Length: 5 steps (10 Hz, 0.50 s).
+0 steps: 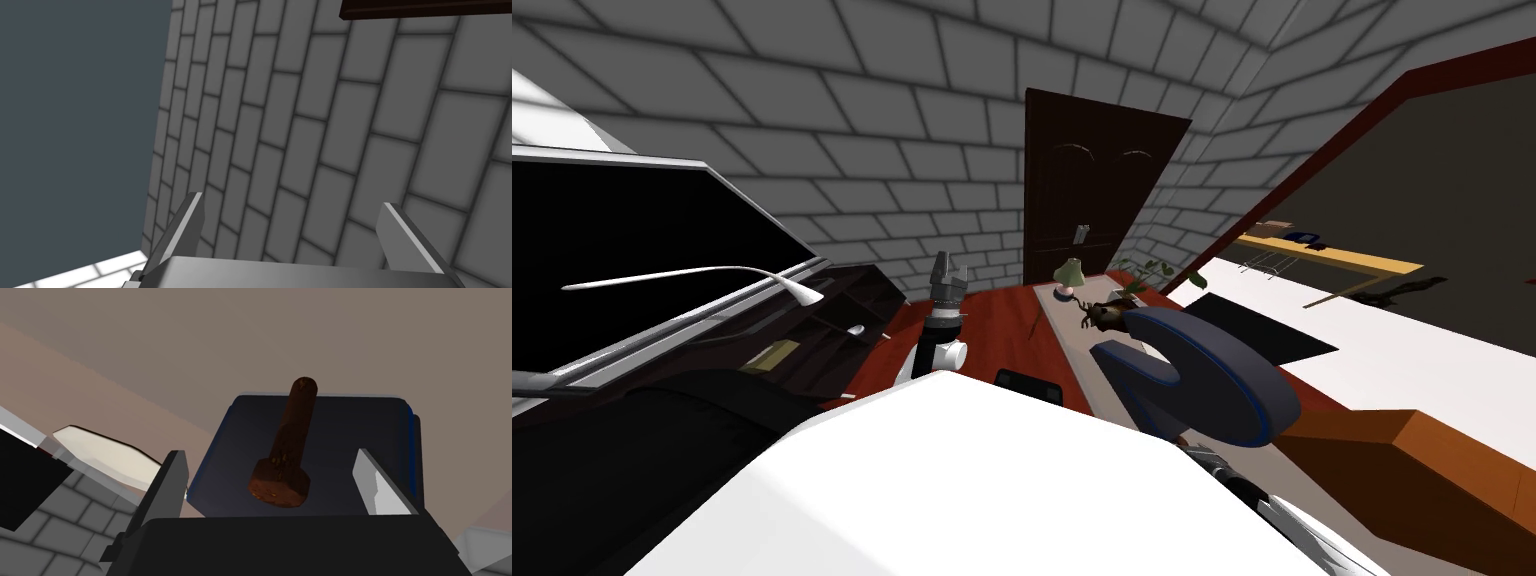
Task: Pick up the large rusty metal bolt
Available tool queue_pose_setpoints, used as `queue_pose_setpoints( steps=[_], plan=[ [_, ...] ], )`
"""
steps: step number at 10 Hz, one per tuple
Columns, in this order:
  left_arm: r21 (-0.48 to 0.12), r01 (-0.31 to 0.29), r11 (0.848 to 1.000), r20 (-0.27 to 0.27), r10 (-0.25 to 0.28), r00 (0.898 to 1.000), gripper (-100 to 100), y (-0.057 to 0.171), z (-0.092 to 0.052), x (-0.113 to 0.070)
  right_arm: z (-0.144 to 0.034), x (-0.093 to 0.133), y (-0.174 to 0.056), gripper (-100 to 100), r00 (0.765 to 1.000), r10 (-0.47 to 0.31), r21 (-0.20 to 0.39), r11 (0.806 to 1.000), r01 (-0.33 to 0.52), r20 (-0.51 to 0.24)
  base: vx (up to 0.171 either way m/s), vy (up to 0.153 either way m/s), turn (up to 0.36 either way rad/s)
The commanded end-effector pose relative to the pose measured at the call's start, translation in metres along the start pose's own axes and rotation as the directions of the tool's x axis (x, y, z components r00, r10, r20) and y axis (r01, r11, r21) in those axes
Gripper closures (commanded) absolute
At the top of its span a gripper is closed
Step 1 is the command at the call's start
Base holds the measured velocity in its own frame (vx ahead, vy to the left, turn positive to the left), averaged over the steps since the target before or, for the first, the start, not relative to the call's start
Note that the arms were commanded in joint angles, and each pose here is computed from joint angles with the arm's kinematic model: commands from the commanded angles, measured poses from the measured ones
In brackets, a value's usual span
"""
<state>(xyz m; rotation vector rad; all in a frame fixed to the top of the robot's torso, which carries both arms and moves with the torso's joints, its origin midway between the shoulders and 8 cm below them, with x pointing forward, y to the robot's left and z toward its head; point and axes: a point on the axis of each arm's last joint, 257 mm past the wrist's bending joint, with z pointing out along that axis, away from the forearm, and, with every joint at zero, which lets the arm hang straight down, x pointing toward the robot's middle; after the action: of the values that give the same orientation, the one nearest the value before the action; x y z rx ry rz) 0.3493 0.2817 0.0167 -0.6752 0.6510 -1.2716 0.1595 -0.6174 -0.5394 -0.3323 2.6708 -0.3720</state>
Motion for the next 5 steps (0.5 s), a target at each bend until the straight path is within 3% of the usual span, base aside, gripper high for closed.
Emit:
queue_pose_setpoints(
  steps=[1, 5],
  plan=[
    [0.0, 0.0, 1.0, 0.0, 0.0, 1.0, 0, 0.0, 0.0, 0.0, 0.0, 0.0, 0.0, 100, 1.0, 0.0, 0.0, 1.0, 0.0, 0.0, 0.004, -0.006, 0.002],
    [0.0, 0.0, 1.0, 0.0, 0.0, 1.0, 0, 0.0, 0.0, 0.0, 0.0, -0.0002, 0.0, 100, 1.0, 0.001, 0.0, 1.0, -0.001, 0.0, 0.0, 0.0, 0.0]
  ],
)
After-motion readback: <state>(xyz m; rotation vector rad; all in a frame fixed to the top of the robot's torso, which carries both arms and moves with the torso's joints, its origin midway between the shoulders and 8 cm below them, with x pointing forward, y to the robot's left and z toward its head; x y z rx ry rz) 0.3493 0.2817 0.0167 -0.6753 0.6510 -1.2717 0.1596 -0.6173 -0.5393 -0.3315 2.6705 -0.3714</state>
